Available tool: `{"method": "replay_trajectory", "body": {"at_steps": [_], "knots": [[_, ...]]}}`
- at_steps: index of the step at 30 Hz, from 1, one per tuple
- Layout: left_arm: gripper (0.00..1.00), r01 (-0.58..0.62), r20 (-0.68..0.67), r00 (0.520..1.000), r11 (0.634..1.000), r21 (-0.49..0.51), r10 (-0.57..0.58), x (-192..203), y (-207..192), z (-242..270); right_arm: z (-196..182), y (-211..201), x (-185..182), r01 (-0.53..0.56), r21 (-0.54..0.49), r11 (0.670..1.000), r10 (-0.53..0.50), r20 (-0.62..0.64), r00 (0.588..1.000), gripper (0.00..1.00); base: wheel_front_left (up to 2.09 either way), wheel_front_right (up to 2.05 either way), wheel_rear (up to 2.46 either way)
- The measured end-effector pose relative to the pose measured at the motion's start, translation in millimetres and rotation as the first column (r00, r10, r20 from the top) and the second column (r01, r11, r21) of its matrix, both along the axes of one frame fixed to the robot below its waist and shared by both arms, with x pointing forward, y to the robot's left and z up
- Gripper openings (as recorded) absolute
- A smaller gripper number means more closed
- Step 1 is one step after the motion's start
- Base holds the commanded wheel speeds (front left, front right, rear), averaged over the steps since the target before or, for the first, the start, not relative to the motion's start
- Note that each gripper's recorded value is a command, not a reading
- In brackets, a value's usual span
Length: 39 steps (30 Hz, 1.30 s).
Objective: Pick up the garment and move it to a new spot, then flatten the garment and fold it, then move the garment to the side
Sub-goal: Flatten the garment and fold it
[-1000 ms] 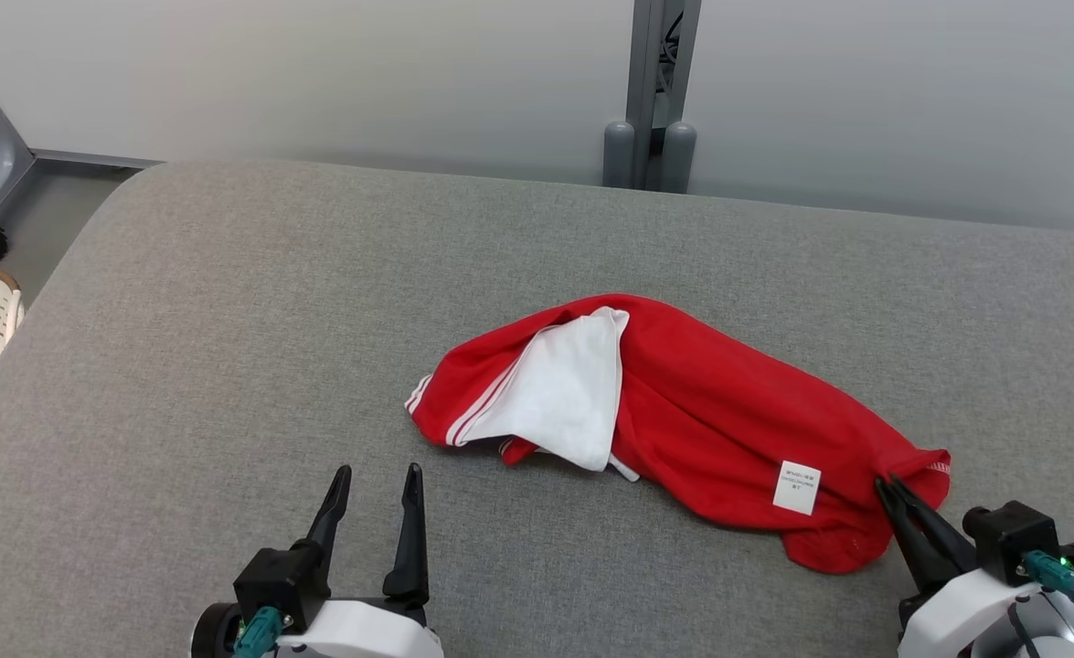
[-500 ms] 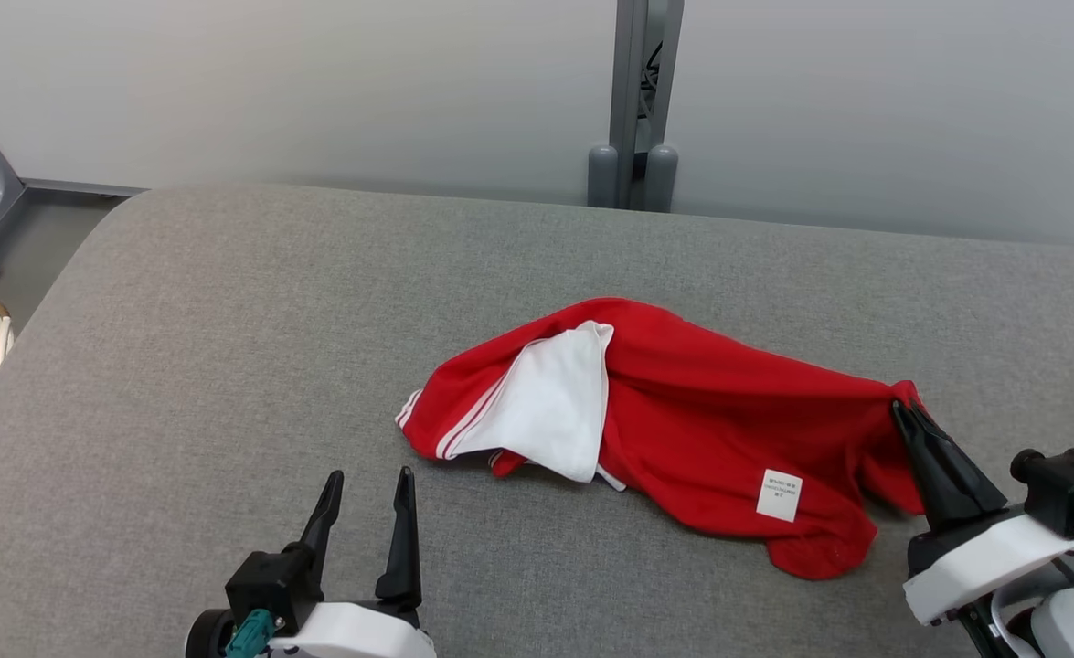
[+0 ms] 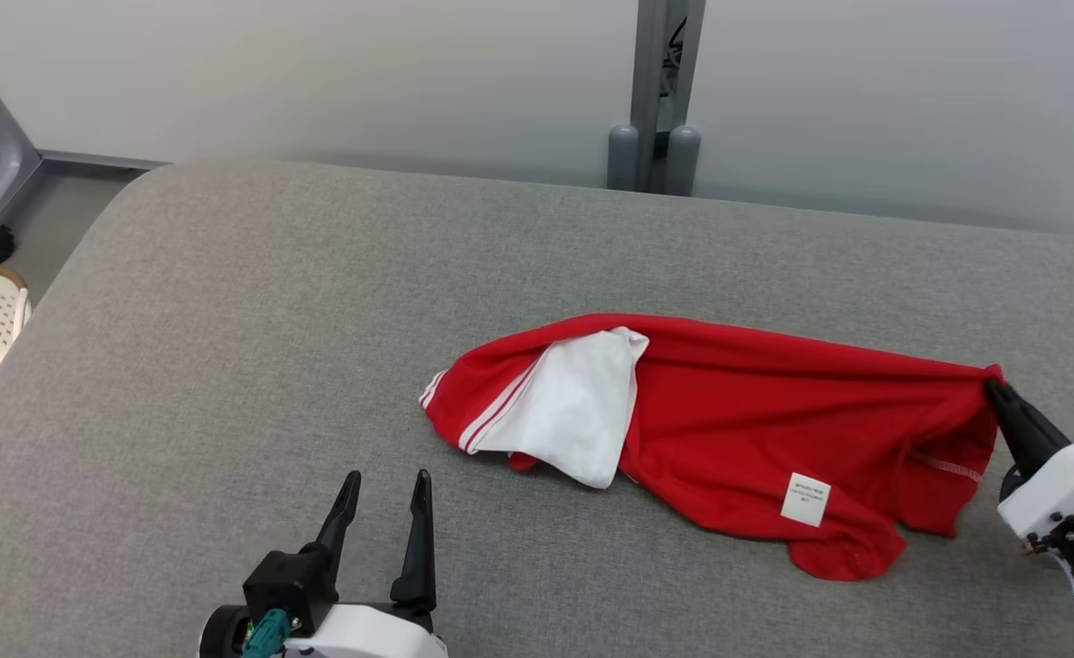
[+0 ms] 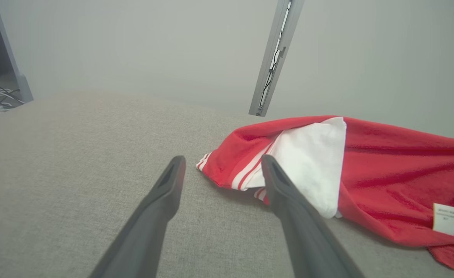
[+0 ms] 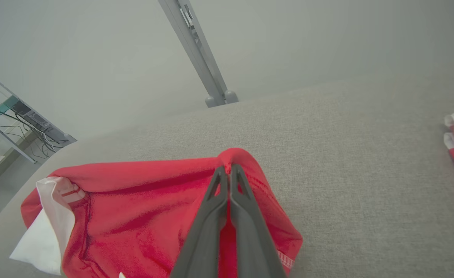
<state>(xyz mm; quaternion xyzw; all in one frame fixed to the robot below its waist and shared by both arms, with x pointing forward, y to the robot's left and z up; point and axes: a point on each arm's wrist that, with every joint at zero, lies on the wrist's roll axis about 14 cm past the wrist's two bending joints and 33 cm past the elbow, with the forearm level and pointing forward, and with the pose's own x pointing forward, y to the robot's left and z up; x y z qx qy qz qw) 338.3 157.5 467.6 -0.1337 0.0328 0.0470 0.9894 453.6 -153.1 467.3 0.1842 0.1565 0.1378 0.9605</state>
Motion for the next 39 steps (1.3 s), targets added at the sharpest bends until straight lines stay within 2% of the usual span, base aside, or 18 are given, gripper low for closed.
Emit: {"method": "replay_trajectory", "body": {"at_steps": [5, 6, 7, 8, 10, 13, 15, 21, 26, 30, 34, 39], "knots": [[1.00, -0.021, -0.028, 0.999, 1.000, 0.010, 0.022, -1, 5, -8, -28, -11, 22, 0.036, -0.004, 0.999, -0.037, -0.127, 0.991, 0.00, 0.00, 0.00, 0.00], [1.00, -0.024, -0.032, 0.999, 1.000, 0.011, 0.025, -1, 6, -9, -31, -14, 28, 0.044, -0.018, 0.999, -0.046, -0.132, 0.990, 0.30, 0.00, 0.00, 0.00], [1.00, -0.027, -0.034, 0.999, 1.000, 0.013, 0.028, 0, 7, -9, -34, -17, 33, 0.053, -0.034, 0.998, -0.057, -0.139, 0.989, 0.95, 0.00, 0.00, 0.00], [1.00, -0.033, -0.036, 0.999, 0.999, 0.015, 0.034, 1, 8, -9, -39, -18, 37, 0.057, -0.041, 0.998, -0.062, -0.156, 0.986, 1.00, 0.00, 0.00, 0.00], [1.00, -0.040, -0.044, 0.998, 0.999, 0.017, 0.041, 1, 9, -11, -52, -21, 41, 0.052, -0.080, 0.995, -0.066, -0.190, 0.980, 1.00, 0.00, 0.00, 0.00], [1.00, -0.049, -0.059, 0.997, 0.999, 0.016, 0.050, 1, 11, -15, -67, -36, 45, 0.029, -0.202, 0.979, -0.073, -0.217, 0.974, 1.00, 0.00, 0.00, 0.00], [1.00, -0.054, -0.063, 0.996, 0.998, 0.016, 0.055, 2, 11, -16, -65, -37, 50, 0.021, -0.239, 0.971, -0.069, -0.195, 0.978, 1.00, 0.00, 0.00, 0.00], [1.00, -0.036, -0.037, 0.999, 0.999, 0.006, 0.037, 8, 5, -8, -34, -27, 57, 0.028, -0.246, 0.969, -0.039, -0.041, 0.998, 1.00, 0.00, 0.00, 0.00], [1.00, -0.017, -0.001, 1.000, 1.000, 0.000, 0.017, 11, 1, 2, -1, -25, 50, 0.060, -0.195, 0.979, -0.040, 0.103, 0.994, 1.00, 0.00, 0.00, 0.00], [1.00, 0.004, 0.022, 1.000, 1.000, -0.012, -0.004, 15, -5, 9, 12, -12, 30, 0.017, -0.175, 0.985, 0.013, 0.168, 0.986, 1.00, 0.00, 0.00, 0.00], [1.00, 0.034, 0.042, 0.999, 0.999, -0.016, -0.034, 18, -14, 14, 20, -13, 8, -0.010, -0.214, 0.977, 0.058, 0.219, 0.974, 1.00, 0.00, 0.00, 0.00], [1.00, 0.058, 0.049, 0.997, 0.998, -0.021, -0.057, 18, -21, 16, 9, -11, -29, 0.003, -0.191, 0.982, 0.041, 0.226, 0.973, 1.00, 0.00, 0.00, 0.00]]}}
